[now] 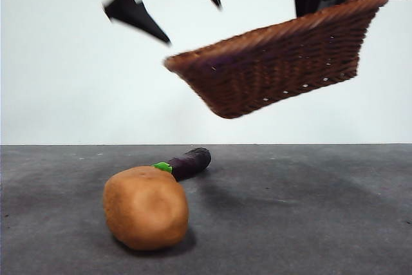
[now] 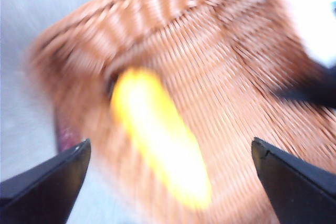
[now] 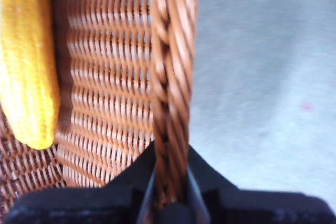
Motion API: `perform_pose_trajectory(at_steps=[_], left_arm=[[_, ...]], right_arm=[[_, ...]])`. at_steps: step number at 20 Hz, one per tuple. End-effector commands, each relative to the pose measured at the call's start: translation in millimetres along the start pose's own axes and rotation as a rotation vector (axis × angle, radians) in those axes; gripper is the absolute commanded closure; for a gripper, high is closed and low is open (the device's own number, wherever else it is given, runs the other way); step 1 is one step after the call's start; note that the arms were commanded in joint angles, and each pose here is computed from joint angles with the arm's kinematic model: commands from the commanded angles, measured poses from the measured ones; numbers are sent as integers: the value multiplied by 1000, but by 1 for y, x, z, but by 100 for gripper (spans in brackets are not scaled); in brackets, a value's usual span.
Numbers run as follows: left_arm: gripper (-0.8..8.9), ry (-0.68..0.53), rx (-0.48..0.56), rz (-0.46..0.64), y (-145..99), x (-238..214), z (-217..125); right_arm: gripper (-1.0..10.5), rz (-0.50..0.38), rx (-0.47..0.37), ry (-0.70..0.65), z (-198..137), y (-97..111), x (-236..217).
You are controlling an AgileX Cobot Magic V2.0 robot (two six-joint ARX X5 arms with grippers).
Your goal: Help me put the vegetables on the table into the basket
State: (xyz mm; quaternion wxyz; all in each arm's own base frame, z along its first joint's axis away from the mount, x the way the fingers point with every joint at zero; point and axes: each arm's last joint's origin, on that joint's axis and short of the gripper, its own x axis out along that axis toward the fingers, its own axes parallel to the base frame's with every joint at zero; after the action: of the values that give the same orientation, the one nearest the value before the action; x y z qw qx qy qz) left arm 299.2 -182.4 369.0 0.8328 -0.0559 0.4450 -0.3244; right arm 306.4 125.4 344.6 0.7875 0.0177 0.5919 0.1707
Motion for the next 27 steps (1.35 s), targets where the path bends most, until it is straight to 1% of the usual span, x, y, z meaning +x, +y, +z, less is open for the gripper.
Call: perform_pose_trajectory(at_steps=[1, 3, 5, 8, 9, 12, 15, 17, 18, 19, 21, 23, 27], left_arm=[[280, 1, 73, 40, -9, -31, -11], [280, 12, 111, 47, -18, -49, -20], [280, 75, 109, 60, -22, -58, -30], [280, 182, 64, 205, -16, -56, -47], [280, 199, 43, 213, -14, -51, -53], [280, 217, -72, 216, -2, -31, -77], [280, 242, -282, 244, 8, 1, -105], [280, 262, -395, 264, 12, 21, -123], [280, 264, -431, 264, 12, 30, -132], [280, 262, -459, 262, 11, 38, -139], [280, 256, -510, 298, 8, 48, -153], [280, 244, -519, 337, 3, 53, -161], [280, 246, -524, 346, -10, 63, -170]], right_arm=[[956, -4, 9, -10, 1, -12, -2], [955, -15, 27, -18, 3, -23, -4], [956, -25, 47, -17, 3, -33, -6], [955, -38, 65, -12, 3, -45, -9], [955, -41, 61, -10, 3, -48, -10], [955, -57, 60, -1, 2, -52, -10], [955, -61, 56, -9, 3, -53, -11], [955, -60, 49, -12, 3, -53, -11], [955, -61, 46, -18, 4, -53, -11], [955, -60, 45, -25, 4, -53, -11], [955, -61, 37, -24, 4, -53, -11], [955, -74, 19, -23, 4, -54, -11], [955, -76, 12, -24, 4, -54, -11]])
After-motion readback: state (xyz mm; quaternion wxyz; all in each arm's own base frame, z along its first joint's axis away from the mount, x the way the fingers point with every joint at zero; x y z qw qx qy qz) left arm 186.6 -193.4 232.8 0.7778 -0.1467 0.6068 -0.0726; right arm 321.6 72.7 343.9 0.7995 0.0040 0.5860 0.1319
